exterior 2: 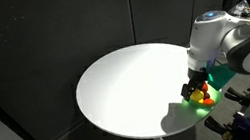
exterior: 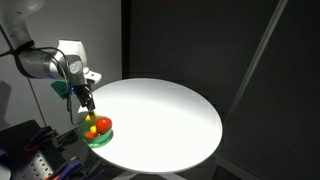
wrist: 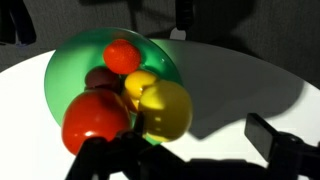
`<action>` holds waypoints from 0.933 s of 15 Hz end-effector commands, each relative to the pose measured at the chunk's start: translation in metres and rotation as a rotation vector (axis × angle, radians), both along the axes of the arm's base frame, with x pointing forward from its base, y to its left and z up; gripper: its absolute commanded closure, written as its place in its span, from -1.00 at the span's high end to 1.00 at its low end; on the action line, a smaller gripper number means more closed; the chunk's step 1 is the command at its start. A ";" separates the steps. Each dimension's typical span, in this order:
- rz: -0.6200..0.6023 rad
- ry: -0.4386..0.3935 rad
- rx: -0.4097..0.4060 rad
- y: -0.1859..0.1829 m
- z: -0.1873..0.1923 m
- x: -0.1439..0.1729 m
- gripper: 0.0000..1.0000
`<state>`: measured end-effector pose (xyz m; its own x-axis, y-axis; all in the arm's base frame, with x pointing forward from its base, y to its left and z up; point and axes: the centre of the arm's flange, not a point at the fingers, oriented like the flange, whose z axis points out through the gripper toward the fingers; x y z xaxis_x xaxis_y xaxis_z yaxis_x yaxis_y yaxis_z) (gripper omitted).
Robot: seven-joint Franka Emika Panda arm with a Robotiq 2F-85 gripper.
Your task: Pick up the yellow toy lemon from the table and put it in the green bowl
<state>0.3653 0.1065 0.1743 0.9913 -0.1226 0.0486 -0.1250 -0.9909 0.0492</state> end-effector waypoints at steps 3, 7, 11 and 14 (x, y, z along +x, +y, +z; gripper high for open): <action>-0.018 -0.077 -0.007 0.009 0.068 -0.028 1.00; -0.104 -0.057 -0.049 0.006 0.091 -0.030 1.00; -0.196 0.001 -0.062 0.000 0.107 -0.040 1.00; -0.205 0.011 -0.037 0.002 0.118 -0.046 1.00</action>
<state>0.3606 0.1180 0.2734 0.9501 -0.3079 0.0496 -0.3115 -0.9443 0.1058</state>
